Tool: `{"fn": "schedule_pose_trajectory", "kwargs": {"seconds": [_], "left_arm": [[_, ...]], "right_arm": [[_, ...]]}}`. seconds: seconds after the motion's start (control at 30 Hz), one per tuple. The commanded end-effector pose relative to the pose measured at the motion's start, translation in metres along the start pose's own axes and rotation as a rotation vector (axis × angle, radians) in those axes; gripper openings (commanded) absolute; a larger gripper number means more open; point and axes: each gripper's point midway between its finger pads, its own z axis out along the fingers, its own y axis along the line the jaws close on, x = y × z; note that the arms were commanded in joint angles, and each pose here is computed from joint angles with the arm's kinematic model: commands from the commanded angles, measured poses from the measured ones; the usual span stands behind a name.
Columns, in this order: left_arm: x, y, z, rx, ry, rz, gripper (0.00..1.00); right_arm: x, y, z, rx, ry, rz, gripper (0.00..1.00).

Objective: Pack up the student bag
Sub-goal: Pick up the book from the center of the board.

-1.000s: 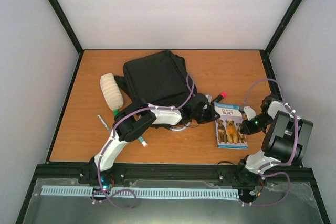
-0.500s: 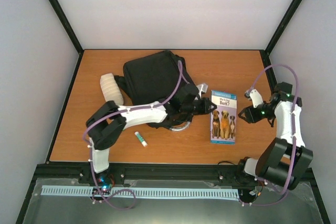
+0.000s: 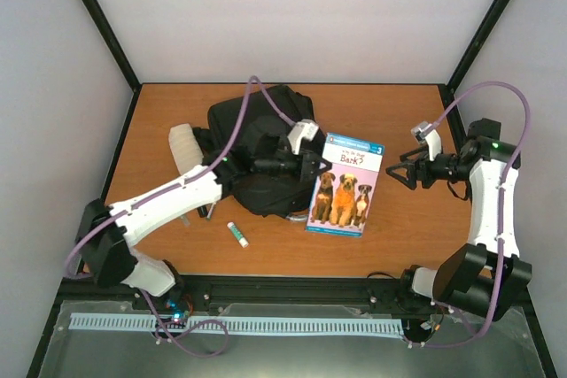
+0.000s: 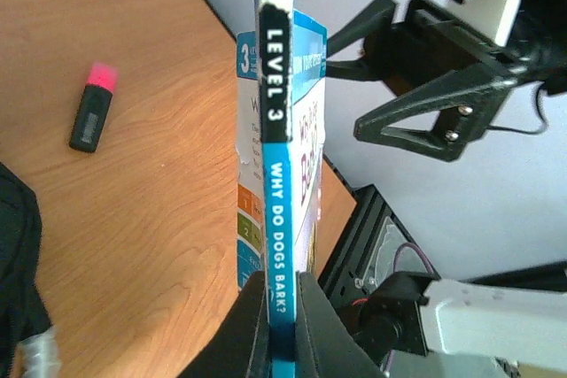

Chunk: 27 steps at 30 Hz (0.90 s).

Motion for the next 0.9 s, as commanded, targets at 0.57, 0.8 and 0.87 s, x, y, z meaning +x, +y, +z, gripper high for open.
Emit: {"fn": "schedule_pose_trajectory", "kwargs": {"seconds": [0.57,0.8,0.87], "left_arm": [[0.012,-0.070,-0.109,0.337,0.019,0.380,0.01],[0.008,-0.059,-0.111,0.291,0.002,0.385,0.01],[0.006,-0.056,-0.111,0.281,-0.001,0.380,0.01]], "right_arm": [[-0.079,0.134,0.014,-0.539,-0.250,-0.146,0.84],[-0.073,0.151,0.006,-0.636,-0.288,-0.122,0.44],[-0.069,0.153,0.006,-0.642,-0.282,-0.117,0.33]]}}
